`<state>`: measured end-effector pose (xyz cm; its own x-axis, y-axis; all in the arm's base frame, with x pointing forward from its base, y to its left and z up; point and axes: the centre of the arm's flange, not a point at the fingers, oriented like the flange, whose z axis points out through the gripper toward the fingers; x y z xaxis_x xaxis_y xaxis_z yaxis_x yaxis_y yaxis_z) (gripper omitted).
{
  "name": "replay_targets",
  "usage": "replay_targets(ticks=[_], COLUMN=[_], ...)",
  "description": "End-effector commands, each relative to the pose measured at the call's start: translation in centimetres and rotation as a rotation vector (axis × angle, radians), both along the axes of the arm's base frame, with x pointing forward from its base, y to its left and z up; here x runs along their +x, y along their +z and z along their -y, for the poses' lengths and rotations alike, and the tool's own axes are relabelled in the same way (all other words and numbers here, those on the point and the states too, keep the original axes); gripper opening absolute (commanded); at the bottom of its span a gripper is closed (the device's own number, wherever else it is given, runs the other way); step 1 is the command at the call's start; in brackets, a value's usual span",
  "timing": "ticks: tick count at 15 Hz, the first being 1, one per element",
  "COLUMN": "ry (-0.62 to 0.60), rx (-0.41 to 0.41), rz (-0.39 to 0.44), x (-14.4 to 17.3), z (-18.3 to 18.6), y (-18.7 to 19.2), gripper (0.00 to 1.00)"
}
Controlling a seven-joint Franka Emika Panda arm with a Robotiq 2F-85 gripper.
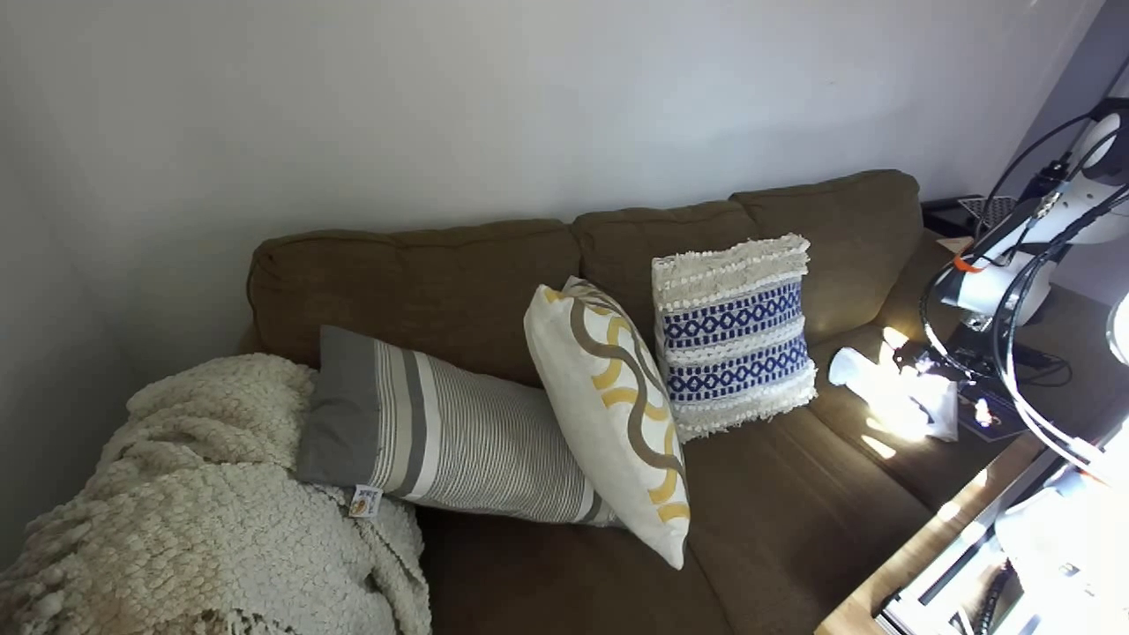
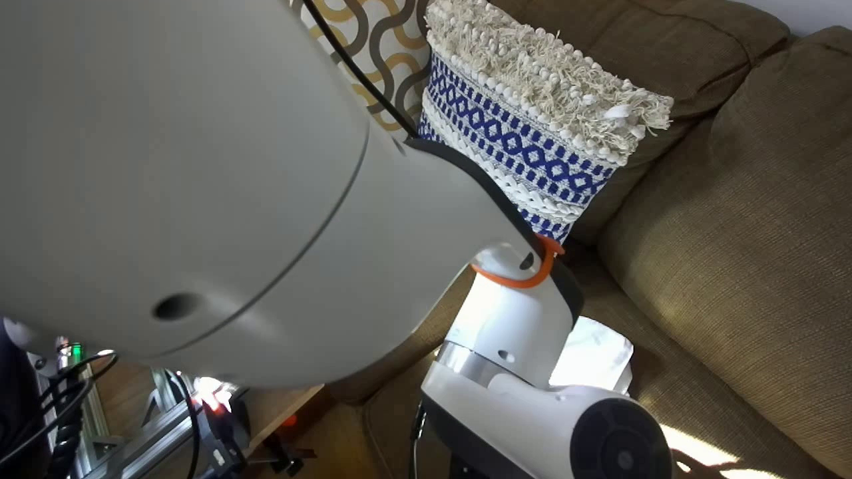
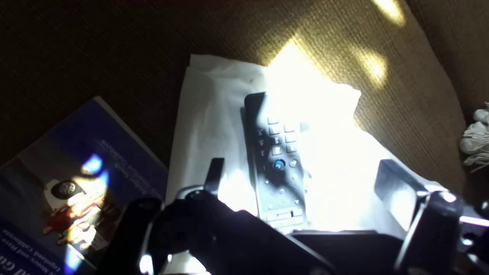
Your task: Put the remote on the sofa head
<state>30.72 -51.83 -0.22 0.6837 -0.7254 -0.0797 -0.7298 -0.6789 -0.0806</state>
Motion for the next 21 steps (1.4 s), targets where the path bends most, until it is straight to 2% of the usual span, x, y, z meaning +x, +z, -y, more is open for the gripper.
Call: replay_targets(ticks=[1, 2, 3, 4, 6, 7, 8, 9, 10, 14, 15, 21], ry=[0.076, 0.085, 0.094, 0.105, 0.13, 0.138, 0.149, 0.156, 0.159, 0.167, 0.17, 0.205], rx=[-0.093, -0.099, -0.107, -0.11, -0.097, -0.088, -0.075, -0.066, -0.059, -0.057, -0.055, -0.041], rz=[0.001, 0.005, 0.004, 0.003, 0.008, 0.009, 0.023, 0.033, 0.047, 0.095, 0.103, 0.126], x=[0.4, 0.6, 0.7, 0.7, 0.7, 0.6, 0.5, 0.4, 0.4, 0.6, 0.8, 1.8], z=[0.2, 0.2, 0.1, 0.2, 0.5, 0.9, 1.2, 1.5, 1.9, 3.2, 3.4, 3.2], y=[-2.0, -2.5, -3.0, -3.7, -5.2, -5.6, -6.1, -6.4, -6.5, -6.7, -6.8, -7.2], gripper=[1.0, 0.92, 0.9, 0.84, 0.85, 0.78, 0.79, 0.73, 0.77, 0.71, 0.66, 0.65])
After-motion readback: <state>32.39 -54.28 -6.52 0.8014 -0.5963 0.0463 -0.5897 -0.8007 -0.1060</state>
